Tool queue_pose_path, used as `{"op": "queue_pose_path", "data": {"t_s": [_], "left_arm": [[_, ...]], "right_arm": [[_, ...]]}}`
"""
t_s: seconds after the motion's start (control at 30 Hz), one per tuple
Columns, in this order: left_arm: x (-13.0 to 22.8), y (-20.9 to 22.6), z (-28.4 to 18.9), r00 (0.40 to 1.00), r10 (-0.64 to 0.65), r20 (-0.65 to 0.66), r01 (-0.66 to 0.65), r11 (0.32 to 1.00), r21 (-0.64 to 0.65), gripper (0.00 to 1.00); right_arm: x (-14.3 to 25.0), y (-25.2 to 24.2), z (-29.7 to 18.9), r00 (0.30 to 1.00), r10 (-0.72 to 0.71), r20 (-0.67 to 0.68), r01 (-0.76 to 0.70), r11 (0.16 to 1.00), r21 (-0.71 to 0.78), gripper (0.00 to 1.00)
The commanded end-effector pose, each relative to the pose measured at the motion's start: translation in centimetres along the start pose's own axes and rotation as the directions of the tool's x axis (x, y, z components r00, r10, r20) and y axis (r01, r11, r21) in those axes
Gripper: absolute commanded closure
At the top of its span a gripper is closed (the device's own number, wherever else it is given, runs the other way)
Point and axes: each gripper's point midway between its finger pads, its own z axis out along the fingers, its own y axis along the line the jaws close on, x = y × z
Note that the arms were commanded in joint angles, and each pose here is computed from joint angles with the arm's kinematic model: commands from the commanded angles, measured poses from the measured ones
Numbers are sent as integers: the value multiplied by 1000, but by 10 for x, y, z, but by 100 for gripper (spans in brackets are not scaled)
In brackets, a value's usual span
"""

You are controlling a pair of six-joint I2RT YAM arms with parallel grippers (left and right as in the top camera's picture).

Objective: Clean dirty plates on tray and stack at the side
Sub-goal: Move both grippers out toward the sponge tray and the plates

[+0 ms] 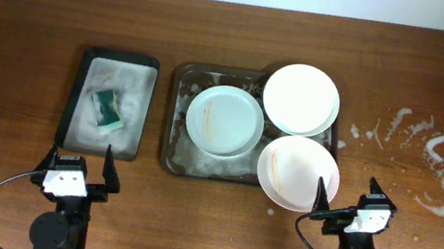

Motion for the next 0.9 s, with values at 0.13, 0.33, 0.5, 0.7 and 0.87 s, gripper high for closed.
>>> {"op": "queue_pose_path", "data": {"t_s": [0.13, 0.33, 0.5, 0.7, 0.87], "left_arm": [[1, 1, 0, 1000, 23, 5, -23, 1000, -5, 1], [1, 1, 0, 1000, 22, 5, -22, 1000, -5, 1], [1, 1, 0, 1000, 22, 5, -22, 1000, -5, 1], [1, 1, 0, 1000, 22, 5, -22, 1000, -5, 1], [1, 1, 0, 1000, 22, 5, -22, 1000, -5, 1]], "right_arm": [[3, 0, 0, 1000, 3, -5, -3, 1000, 2, 2], [3, 0, 0, 1000, 3, -5, -3, 1000, 2, 2], [3, 0, 0, 1000, 3, -5, -3, 1000, 2, 2], [3, -3, 0, 1000, 3, -6, -3, 1000, 20, 2], [3, -3, 0, 1000, 4, -6, -4, 1000, 20, 2]]}}
